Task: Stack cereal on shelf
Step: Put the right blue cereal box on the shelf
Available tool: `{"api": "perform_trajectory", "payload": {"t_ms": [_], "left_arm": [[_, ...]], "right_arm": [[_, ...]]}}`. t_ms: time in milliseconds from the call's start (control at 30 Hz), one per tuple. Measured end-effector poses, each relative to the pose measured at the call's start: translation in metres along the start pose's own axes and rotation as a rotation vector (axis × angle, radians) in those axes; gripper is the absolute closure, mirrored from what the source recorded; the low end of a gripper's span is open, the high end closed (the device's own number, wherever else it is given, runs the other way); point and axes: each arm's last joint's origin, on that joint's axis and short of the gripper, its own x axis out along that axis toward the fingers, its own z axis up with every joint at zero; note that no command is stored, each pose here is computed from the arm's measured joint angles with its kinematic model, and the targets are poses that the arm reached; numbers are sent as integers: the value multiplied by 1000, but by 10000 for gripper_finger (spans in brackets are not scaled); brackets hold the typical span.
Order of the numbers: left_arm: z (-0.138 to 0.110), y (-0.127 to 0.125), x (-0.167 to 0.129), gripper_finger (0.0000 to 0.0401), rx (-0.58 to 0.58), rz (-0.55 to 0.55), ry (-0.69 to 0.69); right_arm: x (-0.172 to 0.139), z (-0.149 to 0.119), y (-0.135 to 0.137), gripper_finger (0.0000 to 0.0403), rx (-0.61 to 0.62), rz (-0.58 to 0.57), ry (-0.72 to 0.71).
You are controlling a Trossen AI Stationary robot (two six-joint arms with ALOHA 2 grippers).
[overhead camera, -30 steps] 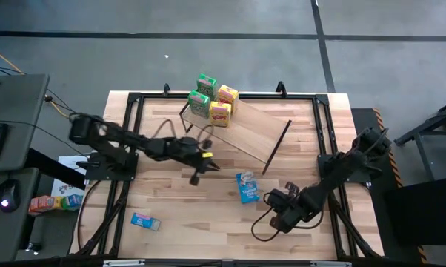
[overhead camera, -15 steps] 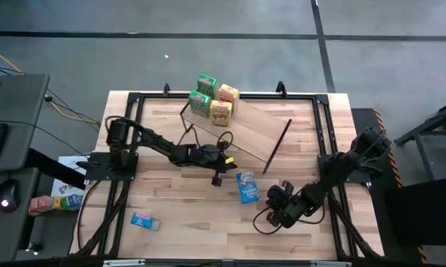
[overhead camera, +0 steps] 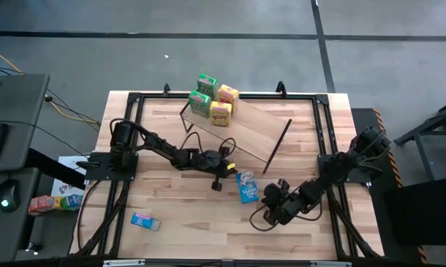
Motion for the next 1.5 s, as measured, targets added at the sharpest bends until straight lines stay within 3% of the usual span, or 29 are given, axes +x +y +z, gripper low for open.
{"api": "perform_trajectory", "payload": {"t_ms": [133, 367, 433, 567, 667, 733, 1033, 1233, 1500], "left_arm": [[-4, -13, -1, 401, 16, -53, 62], [2, -34, -2, 401, 47, -97, 54], [3, -37, -4, 401, 88, -29, 84], [11, -30, -10, 401, 121, 243, 122], [16, -24, -9, 401, 79, 283, 55], [17, -23, -5, 401, 36, 277, 5], [1, -25, 5, 401, -10, 270, 27], [0, -30, 6, 401, -49, 153, 14], [3, -46, 4, 401, -77, 95, 17]], "right_arm": [[1, 1, -1, 403, -2, -4, -4], [1, 1, -1, 403, -3, -6, -7], [1, 1, -1, 403, -3, -1, 2], [0, 0, 0, 403, -5, 0, 4], [0, 1, 0, 403, -24, -3, 2], [0, 1, 0, 403, -24, -3, 1], [0, 1, 0, 403, -31, -7, -11], [0, 2, 0, 403, -39, -8, -23], [0, 1, 0, 403, -48, -11, -31]]}}
